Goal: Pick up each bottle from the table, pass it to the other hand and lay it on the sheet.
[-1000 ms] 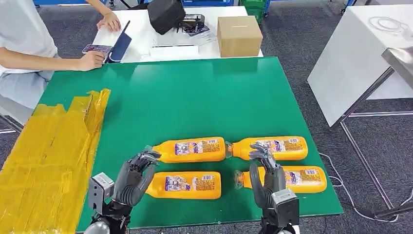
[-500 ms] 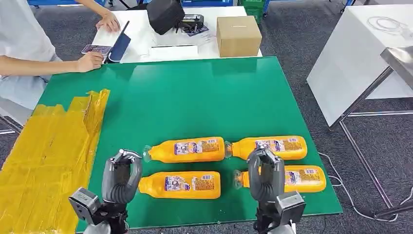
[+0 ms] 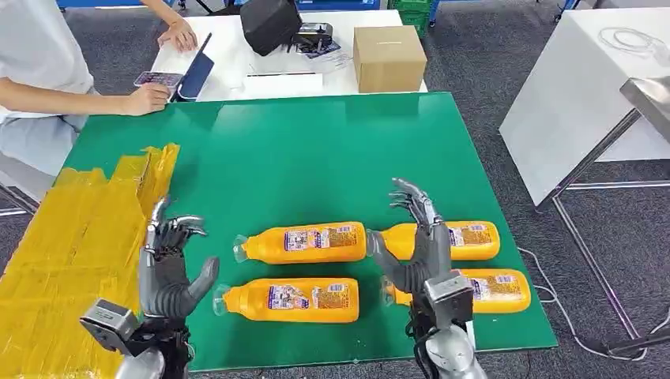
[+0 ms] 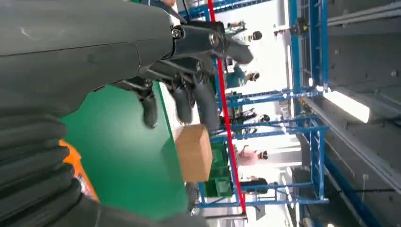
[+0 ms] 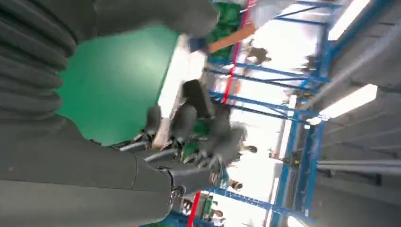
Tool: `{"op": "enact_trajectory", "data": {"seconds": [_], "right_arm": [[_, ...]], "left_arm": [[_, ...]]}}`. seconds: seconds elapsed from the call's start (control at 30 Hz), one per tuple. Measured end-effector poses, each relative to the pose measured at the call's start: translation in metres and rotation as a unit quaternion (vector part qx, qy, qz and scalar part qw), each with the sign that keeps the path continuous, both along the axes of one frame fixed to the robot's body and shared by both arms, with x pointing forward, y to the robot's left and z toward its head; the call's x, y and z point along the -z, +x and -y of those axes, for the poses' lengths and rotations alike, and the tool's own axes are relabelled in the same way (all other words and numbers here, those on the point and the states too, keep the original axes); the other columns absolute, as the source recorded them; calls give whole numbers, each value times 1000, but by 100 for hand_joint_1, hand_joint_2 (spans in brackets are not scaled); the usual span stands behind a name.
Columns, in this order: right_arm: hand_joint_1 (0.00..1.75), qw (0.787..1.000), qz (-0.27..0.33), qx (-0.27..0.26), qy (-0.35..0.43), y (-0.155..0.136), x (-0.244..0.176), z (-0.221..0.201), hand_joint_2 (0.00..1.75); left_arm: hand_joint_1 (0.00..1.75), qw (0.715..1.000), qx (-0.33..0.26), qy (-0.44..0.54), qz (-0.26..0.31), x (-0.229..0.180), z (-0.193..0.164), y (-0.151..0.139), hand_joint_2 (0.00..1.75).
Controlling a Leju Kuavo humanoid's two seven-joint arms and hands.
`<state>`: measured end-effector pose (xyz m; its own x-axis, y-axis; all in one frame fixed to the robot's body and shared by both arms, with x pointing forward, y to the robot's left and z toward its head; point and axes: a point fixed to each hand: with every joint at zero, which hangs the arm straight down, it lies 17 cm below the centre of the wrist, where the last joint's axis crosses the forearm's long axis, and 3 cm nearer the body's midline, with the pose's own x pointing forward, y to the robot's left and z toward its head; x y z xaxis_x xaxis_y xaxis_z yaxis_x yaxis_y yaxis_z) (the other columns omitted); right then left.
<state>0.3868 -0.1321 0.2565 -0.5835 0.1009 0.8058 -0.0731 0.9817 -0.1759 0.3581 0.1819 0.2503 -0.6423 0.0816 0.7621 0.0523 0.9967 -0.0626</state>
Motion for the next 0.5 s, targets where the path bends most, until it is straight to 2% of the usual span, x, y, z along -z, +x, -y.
{"op": "enact_trajectory", "data": {"seconds": [0.13, 0.2, 0.37, 0.5], "right_arm": [[0, 995, -16, 25, -96, 24, 14, -4, 175], [0, 986, -24, 31, -163, 39, 25, -11, 175], [0, 946, -37, 43, -319, 76, 54, -25, 175], [0, 913, -42, 39, -404, 98, 75, -35, 175]], "left_arm": [[0, 1000, -6, -4, 3, -3, -8, 0, 175], [0, 1000, -5, -4, 3, -3, -10, 1, 175], [0, 1000, 10, -6, 2, -6, -5, 3, 175], [0, 1000, 18, -8, 3, -10, -1, 6, 175]]}}
